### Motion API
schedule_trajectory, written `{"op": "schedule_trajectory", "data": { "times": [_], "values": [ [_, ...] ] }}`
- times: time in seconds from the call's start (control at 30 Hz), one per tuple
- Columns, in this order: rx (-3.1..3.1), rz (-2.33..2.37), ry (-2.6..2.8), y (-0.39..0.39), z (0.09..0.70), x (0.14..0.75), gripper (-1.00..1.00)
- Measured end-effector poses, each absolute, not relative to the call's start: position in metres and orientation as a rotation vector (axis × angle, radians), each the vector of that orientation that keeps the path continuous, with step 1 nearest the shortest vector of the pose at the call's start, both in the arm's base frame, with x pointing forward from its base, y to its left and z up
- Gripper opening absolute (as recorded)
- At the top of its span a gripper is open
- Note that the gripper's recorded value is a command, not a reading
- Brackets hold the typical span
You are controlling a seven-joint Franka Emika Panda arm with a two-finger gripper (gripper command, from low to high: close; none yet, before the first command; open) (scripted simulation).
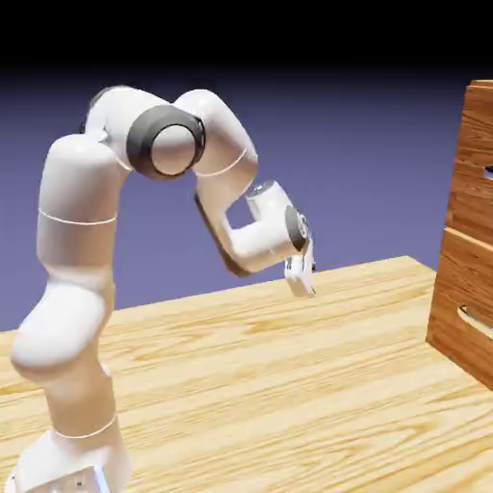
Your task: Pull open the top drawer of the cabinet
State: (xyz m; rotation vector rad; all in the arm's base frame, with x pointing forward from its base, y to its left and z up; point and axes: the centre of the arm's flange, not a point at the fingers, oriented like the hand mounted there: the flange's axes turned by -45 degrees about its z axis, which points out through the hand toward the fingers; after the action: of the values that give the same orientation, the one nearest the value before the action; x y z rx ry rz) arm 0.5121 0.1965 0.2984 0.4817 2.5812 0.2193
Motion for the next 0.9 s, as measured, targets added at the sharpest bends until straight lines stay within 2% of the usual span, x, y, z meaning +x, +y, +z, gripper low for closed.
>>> {"op": "schedule_trajectory", "data": {
  "times": [0.43, 0.9],
  "values": [
    [-0.583, 0.152, 2.397, 0.236, 0.307, 0.546, 0.00],
    [-1.163, -0.148, 1.765, 0.202, 0.383, 0.610, 0.00]
  ]
}}
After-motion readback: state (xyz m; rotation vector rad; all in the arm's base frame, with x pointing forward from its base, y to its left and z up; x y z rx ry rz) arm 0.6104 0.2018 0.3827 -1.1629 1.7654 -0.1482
